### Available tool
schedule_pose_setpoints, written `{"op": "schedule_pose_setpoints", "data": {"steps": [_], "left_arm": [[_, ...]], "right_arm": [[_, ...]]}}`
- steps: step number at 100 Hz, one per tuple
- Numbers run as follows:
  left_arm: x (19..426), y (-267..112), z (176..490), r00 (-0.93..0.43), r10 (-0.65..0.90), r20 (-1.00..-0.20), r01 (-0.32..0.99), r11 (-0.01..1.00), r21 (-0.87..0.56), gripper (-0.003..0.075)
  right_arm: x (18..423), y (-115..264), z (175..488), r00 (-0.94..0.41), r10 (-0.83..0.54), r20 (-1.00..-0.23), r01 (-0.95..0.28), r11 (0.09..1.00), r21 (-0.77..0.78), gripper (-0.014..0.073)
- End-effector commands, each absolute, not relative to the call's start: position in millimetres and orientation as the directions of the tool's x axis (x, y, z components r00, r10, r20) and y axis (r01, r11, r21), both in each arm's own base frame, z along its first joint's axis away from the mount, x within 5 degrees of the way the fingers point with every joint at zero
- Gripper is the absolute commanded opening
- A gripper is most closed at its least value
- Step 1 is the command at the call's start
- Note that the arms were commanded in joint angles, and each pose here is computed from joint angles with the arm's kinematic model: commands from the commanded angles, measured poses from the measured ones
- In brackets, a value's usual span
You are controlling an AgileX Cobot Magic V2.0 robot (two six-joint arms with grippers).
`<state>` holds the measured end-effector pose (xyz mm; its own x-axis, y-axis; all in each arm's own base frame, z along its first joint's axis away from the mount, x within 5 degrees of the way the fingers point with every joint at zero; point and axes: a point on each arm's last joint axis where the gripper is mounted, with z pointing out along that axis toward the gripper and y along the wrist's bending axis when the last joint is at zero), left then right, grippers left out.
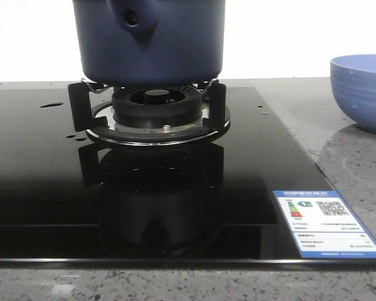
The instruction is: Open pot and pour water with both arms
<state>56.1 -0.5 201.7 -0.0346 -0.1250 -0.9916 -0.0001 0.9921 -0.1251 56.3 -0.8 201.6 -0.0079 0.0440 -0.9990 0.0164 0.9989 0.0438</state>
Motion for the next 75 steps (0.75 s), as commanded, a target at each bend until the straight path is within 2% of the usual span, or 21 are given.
{"op": "schedule_pose_setpoints", "data": {"steps": [1, 75], "left_arm": [[55.6, 0.0, 199.2, 0.038, -0.140, -0.989, 0.003, 0.990, -0.140, -0.0019], [55.6, 0.0, 199.2, 0.038, -0.140, -0.989, 0.003, 0.990, -0.140, -0.0019]], "right_arm": [[55.8, -1.5, 199.4, 0.045, 0.030, -0.999, 0.026, 0.999, 0.031, -0.0046], [55.8, -1.5, 196.6, 0.014, 0.026, -1.000, 0.027, 0.999, 0.027, -0.0046]]}}
